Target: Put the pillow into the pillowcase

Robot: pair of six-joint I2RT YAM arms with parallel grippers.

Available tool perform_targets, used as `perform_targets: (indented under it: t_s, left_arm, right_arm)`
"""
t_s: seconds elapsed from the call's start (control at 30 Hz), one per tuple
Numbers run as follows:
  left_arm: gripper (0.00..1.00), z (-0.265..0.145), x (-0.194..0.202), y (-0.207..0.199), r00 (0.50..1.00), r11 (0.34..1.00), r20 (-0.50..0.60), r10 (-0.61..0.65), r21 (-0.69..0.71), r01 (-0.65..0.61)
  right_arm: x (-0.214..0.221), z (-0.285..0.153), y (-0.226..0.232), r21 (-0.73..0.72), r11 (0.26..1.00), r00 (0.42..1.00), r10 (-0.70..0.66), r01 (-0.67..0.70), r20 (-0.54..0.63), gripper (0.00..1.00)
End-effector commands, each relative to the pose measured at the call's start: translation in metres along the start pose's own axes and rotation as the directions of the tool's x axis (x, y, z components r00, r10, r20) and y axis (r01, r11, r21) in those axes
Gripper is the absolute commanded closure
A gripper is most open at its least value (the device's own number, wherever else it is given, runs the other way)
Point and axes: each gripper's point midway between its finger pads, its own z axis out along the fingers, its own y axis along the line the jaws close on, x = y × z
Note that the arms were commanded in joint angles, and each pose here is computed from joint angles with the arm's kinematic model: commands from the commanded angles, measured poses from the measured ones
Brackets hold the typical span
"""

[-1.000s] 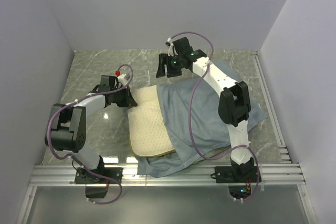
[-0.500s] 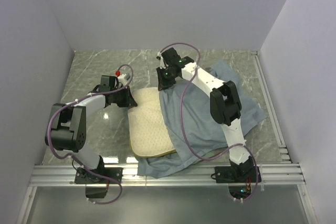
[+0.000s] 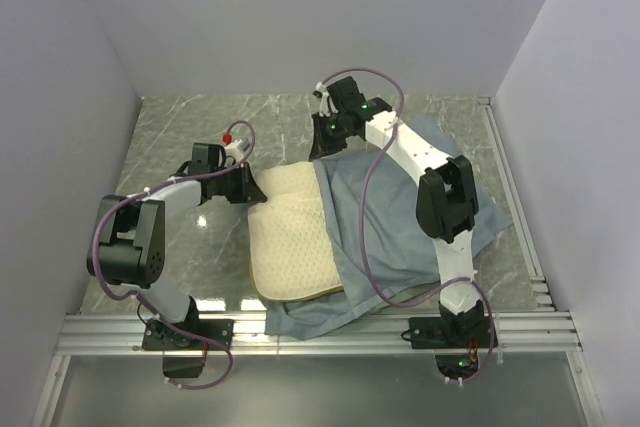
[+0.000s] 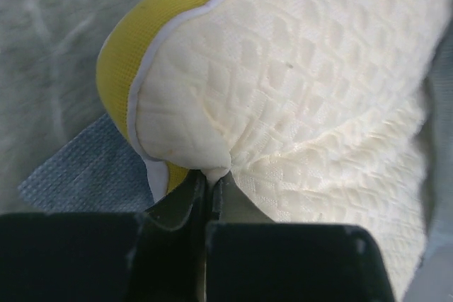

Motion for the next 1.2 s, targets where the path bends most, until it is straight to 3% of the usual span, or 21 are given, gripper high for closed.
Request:
perform_targets:
  t_s: [0.0, 0.03, 0.1, 0.13, 0.2, 0.23, 0.33, 0.43, 0.57, 0.6, 0.77, 0.8, 0.83, 0.87, 0.93, 0.97, 1.0, 1.07, 1.1, 1.17]
  left_arm:
    - [0.99, -0.003, -0.014, -0.065, 0.998, 0.957, 0.033, 0.054, 0.282, -0.062]
    - [0.99, -0.008, -0.021, -0.081, 0.999, 0.940, 0.045, 0.015, 0.339, -0.029]
    - [0.99, -0.016, -0.041, -0.117, 0.989, 0.874, 0.138, 0.049, 0.474, -0.109]
    - [0.99, -0.021, -0.046, -0.130, 0.993, 0.853, 0.112, -0.038, 0.520, -0.026]
    - [1.00, -0.035, -0.062, -0.155, 0.982, 0.789, 0.185, -0.030, 0.608, -0.091]
    - [0.99, -0.041, -0.067, -0.162, 0.984, 0.763, 0.138, -0.110, 0.647, -0.006]
    - [0.99, -0.061, -0.074, -0.181, 0.974, 0.691, 0.126, -0.186, 0.722, 0.039]
    - [0.99, -0.064, -0.070, -0.179, 0.959, 0.685, 0.101, -0.266, 0.719, 0.114]
    - [0.99, -0.058, -0.060, -0.162, 0.933, 0.693, 0.073, -0.352, 0.691, 0.207]
    - [0.99, -0.056, -0.062, -0.155, 0.926, 0.708, 0.095, -0.366, 0.674, 0.211]
    - [0.96, -0.044, -0.067, -0.064, 0.822, 0.761, 0.149, -0.549, 0.496, 0.418]
    - [0.91, -0.042, -0.063, -0.050, 0.836, 0.800, 0.185, -0.516, 0.452, 0.394]
    - [0.74, -0.043, -0.062, -0.044, 0.845, 0.823, 0.201, -0.495, 0.421, 0.382]
    - [0.67, -0.046, -0.057, -0.028, 0.836, 0.824, 0.183, -0.518, 0.370, 0.429]
    - [0.54, -0.057, -0.061, -0.027, 0.910, 0.908, 0.223, -0.351, 0.318, 0.273]
    - [0.50, -0.060, -0.048, -0.023, 0.920, 0.915, 0.179, -0.348, 0.278, 0.292]
    - [0.47, -0.071, -0.047, -0.026, 0.954, 0.952, 0.206, -0.218, 0.260, 0.161]
    - [0.40, -0.089, -0.057, -0.025, 0.969, 0.981, 0.236, -0.079, 0.194, 0.033]
    - [0.38, -0.098, -0.042, -0.023, 0.979, 0.987, 0.198, 0.038, 0.145, -0.068]
    - [0.27, -0.112, -0.049, -0.018, 0.931, 0.949, 0.205, 0.302, 0.031, -0.314]
  right_arm:
    - [-0.014, -0.029, 0.082, -0.234, 0.969, 0.994, -0.065, 0.085, 0.092, 1.00]
    - [-0.017, -0.034, 0.098, -0.270, 0.958, 0.991, -0.067, 0.096, 0.114, 1.00]
    - [-0.010, -0.044, 0.142, -0.392, 0.915, 0.993, -0.063, 0.097, 0.098, 1.00]
    - [-0.013, -0.057, 0.165, -0.451, 0.884, 0.989, -0.076, 0.127, 0.129, 1.00]
    - [-0.010, -0.080, 0.203, -0.538, 0.829, 0.986, -0.088, 0.152, 0.143, 1.00]
    - [-0.019, -0.103, 0.219, -0.569, 0.800, 0.975, -0.091, 0.192, 0.201, 1.00]
    - [-0.030, -0.146, 0.245, -0.637, 0.742, 0.966, -0.053, 0.209, 0.255, 1.00]
    - [-0.030, -0.156, 0.252, -0.660, 0.723, 0.965, -0.036, 0.206, 0.262, 1.00]
    - [-0.017, -0.130, 0.254, -0.713, 0.689, 0.985, -0.014, 0.132, 0.169, 1.00]
    - [-0.017, -0.106, 0.248, -0.702, 0.700, 0.987, -0.029, 0.133, 0.157, 1.00]
    - [-0.013, -0.035, 0.224, -0.600, 0.777, 0.981, -0.127, 0.189, 0.145, 1.00]
    - [-0.009, -0.027, 0.218, -0.584, 0.790, 0.982, -0.139, 0.188, 0.127, 0.92]
    - [-0.001, -0.014, 0.202, -0.543, 0.826, 0.988, -0.133, 0.152, 0.073, 0.73]
    - [-0.001, -0.012, 0.187, -0.514, 0.847, 0.990, -0.126, 0.139, 0.061, 0.61]
    - [-0.006, -0.038, 0.172, -0.466, 0.868, 0.985, -0.138, 0.172, 0.107, 0.32]
    - [-0.004, -0.039, 0.140, -0.394, 0.907, 0.987, -0.116, 0.149, 0.108, 0.27]
    - [-0.013, -0.076, 0.139, -0.372, 0.911, 0.978, -0.118, 0.176, 0.174, 0.23]
    - [0.001, -0.092, 0.104, -0.281, 0.951, 0.982, -0.086, 0.132, 0.170, 0.23]
    - [-0.003, -0.132, 0.097, -0.261, 0.955, 0.967, -0.075, 0.139, 0.243, 0.23]
    - [0.021, -0.141, 0.067, -0.200, 0.974, 0.967, -0.055, 0.106, 0.248, 0.22]
